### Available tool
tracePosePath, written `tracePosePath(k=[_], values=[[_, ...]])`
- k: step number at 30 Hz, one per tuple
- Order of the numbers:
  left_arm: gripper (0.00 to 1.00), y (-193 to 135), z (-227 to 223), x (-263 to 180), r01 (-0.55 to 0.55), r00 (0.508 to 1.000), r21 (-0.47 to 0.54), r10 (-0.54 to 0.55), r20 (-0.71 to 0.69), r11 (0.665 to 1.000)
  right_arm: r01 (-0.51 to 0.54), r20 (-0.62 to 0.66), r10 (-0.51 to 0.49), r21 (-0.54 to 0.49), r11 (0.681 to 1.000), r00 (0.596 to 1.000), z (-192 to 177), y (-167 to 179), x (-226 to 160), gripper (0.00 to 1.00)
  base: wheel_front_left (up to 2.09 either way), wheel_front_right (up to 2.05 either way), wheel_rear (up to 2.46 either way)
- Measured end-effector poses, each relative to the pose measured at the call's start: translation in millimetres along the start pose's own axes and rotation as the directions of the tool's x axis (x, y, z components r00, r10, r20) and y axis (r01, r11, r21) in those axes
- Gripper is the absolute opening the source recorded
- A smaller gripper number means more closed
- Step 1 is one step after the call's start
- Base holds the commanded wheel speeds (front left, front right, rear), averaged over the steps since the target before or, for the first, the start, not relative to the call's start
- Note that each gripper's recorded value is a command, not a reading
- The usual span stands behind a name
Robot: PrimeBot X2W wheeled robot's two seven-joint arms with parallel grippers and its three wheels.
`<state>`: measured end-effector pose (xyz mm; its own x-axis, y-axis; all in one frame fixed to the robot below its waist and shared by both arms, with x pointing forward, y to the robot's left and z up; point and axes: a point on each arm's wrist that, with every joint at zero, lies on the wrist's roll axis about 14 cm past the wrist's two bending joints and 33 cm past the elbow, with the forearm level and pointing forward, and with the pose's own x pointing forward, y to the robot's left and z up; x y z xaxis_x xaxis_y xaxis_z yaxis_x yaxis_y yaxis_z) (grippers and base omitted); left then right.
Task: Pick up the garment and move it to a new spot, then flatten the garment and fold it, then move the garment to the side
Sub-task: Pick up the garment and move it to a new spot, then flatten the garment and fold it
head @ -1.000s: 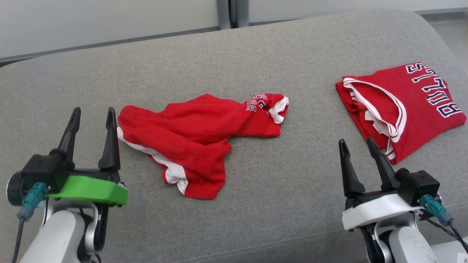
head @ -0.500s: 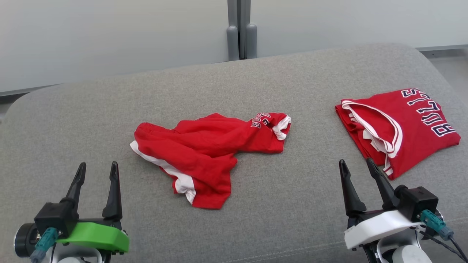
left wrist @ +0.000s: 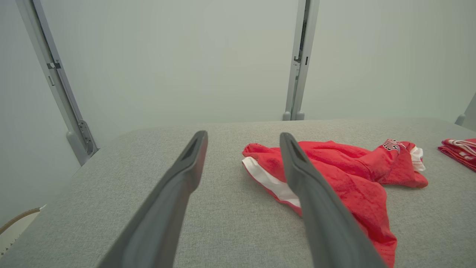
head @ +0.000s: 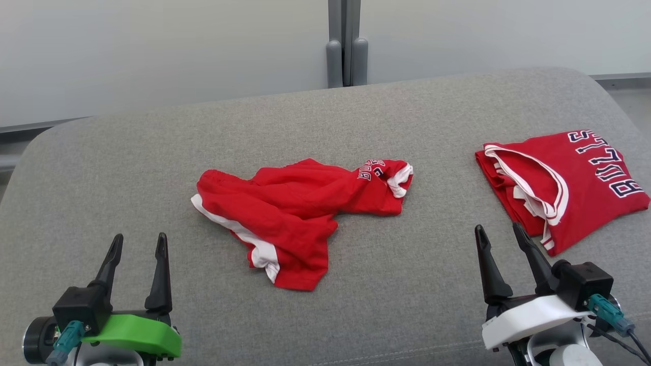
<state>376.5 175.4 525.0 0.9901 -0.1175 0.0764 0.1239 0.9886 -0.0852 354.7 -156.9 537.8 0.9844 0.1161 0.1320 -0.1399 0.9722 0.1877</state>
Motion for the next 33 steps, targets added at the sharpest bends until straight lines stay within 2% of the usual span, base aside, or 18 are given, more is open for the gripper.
tracePosePath(k=[4, 8, 11, 14, 17, 22, 23, 28, 33], values=[[1.00, 0.8, -1.2, -0.6, -0.003, 1.000, 0.001, 0.003, -0.005, 1.000, -0.004, -0.004, 0.004, 0.001, 1.000, 1.000, -0.9, 1.2, 0.4, 1.00, 0.00, 0.00, 0.00], [1.00, 3.7, -0.1, -1.3, -0.012, 1.000, 0.003, 0.012, -0.004, 1.000, -0.056, -0.033, 0.056, 0.004, 0.998, 0.998, -8.1, 18.2, 4.1, 1.00, 0.00, 0.00, 0.00], [1.00, 6.5, 2.2, -2.4, -0.020, 1.000, 0.003, 0.020, 0.003, 1.000, -0.139, -0.065, 0.139, 0.007, 0.990, 0.988, -15.0, 44.1, 10.6, 1.00, 0.00, 0.00, 0.00], [1.00, 8.4, 3.2, -3.9, -0.030, 1.000, -0.003, 0.030, 0.007, 1.000, -0.253, -0.113, 0.253, 0.015, 0.967, 0.961, -27.2, 77.3, 16.4, 1.00, 0.00, 0.00, 0.00], [1.00, 12.8, 6.4, -2.9, -0.044, 0.999, -0.010, 0.044, 0.018, 0.999, -0.370, -0.163, 0.372, 0.041, 0.928, 0.914, -42.7, 112.2, 20.0, 1.00, 0.00, 0.00, 0.00], [1.00, 21.0, 2.1, -5.8, -0.082, 0.997, -0.028, 0.082, 0.009, 0.996, -0.536, -0.274, 0.539, 0.093, 0.839, 0.797, -77.8, 162.6, 17.5, 1.00, 0.00, 0.00, 0.00], [1.00, 21.0, 2.1, -5.8, -0.082, 0.997, -0.028, 0.082, 0.009, 0.996, -0.536, -0.274, 0.539, 0.093, 0.839, 0.797, -77.8, 162.6, 17.5, 1.00, 0.00, 0.00, 0.00], [1.00, 29.4, -3.5, -6.9, -0.114, 0.993, -0.040, 0.114, -0.004, 0.993, -0.641, -0.380, 0.632, 0.122, 0.758, 0.676, -114.4, 192.1, 17.3, 1.00, 0.00, 0.00, 0.00], [1.00, 39.7, -4.5, -4.8, -0.152, 0.988, -0.056, 0.152, -0.003, 0.987, -0.677, -0.462, 0.643, 0.117, 0.727, 0.611, -146.5, 198.0, 34.2, 1.00, 0.00, 0.00, 0.00]])
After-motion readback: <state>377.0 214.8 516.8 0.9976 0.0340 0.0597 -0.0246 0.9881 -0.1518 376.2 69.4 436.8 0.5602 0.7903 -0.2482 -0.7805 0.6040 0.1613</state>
